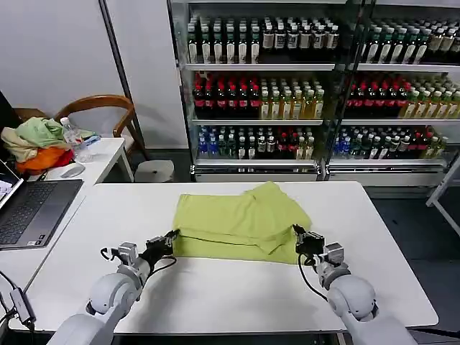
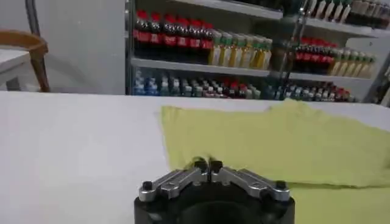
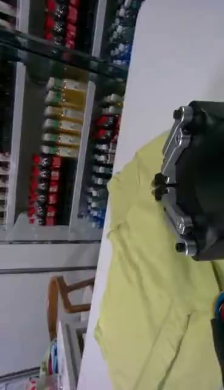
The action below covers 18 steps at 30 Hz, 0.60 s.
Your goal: Fold and organize the clothes.
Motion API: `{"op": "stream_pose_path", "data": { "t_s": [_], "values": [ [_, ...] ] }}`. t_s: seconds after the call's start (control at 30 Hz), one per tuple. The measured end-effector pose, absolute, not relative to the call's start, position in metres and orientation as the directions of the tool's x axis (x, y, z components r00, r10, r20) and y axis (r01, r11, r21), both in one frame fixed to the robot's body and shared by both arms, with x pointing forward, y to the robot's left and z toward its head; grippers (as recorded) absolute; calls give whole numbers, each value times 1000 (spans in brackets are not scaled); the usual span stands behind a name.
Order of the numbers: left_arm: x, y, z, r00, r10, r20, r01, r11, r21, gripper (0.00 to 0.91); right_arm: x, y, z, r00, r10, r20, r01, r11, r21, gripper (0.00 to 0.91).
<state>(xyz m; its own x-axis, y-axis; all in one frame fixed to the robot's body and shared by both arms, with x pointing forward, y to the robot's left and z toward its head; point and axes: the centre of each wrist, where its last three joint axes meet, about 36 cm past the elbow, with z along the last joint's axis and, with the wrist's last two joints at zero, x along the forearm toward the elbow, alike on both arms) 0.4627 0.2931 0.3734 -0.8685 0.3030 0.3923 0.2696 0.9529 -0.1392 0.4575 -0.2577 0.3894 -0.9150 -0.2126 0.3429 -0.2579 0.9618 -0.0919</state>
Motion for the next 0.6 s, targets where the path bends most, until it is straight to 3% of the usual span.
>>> {"op": "stream_pose_path", "data": {
  "t_s": [0.4,0.6],
  "values": [
    [463,298,367,-875,271,401,246,963,-114,907,466,-258,391,-917,-163,364,-216,970,-109,907],
    [456,305,379,-891,257,374,234,966,-105,907,447,-268,399,-920,-159,359,-209,972,-106,907]
  ]
}}
